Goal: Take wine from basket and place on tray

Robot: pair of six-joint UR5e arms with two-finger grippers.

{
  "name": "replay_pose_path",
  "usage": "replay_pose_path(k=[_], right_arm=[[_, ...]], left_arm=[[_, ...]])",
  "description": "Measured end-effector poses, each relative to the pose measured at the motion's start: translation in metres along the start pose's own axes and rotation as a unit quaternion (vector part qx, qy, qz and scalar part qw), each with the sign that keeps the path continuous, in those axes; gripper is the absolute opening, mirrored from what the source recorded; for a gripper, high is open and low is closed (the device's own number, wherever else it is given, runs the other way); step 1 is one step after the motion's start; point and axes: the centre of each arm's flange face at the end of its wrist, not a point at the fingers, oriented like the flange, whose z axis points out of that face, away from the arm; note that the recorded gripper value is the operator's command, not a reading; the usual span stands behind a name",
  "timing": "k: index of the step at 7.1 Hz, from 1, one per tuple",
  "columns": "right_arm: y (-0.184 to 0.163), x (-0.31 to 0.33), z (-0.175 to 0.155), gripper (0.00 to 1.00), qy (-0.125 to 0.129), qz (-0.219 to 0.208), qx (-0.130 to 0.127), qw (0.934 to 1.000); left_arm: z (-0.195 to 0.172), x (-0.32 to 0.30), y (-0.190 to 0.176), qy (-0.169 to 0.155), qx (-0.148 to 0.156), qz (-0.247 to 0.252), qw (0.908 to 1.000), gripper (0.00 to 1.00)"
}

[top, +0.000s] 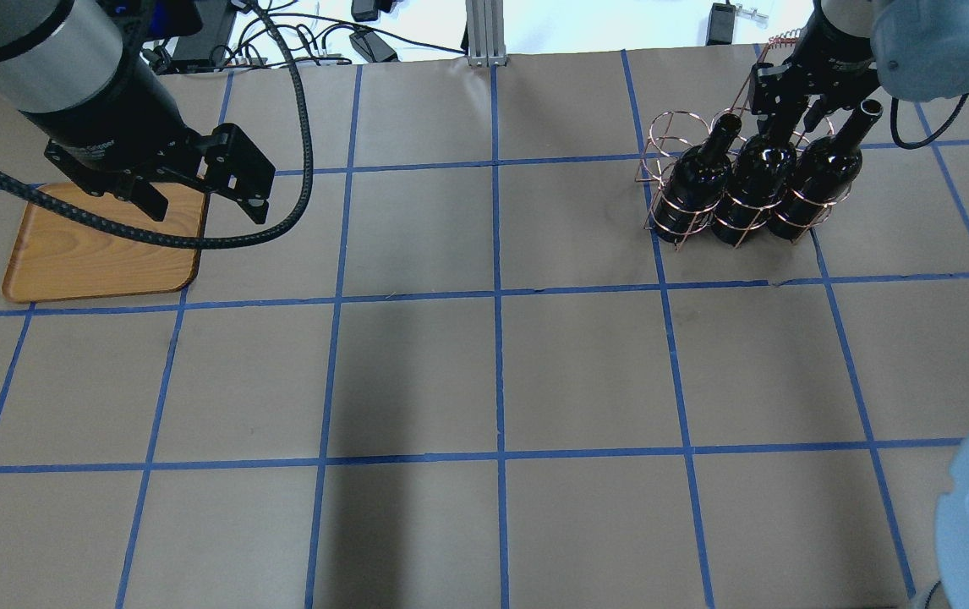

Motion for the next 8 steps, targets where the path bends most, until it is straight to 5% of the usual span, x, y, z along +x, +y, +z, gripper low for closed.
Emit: replay_pose_path(k=[4,5,8], right_arm=[[0.002,0.001,0.0,0.23,0.004,0.001,-0.006,1.0],[0.003,0.001,-0.001,0.0,0.004,0.001,-0.007,1.0],[0.006,0.0,-0.012,0.0,0.001,0.0,-0.012,0.9999]], left_arm=[[0.0,0.0,0.0,0.0,0.0,0.0,1.0,1.0],[0.0,0.0,0.0,0.0,0.0,0.0,1.0,1.0],[0.0,0.0,0.0,0.0,0.0,0.001,1.0,1.0]])
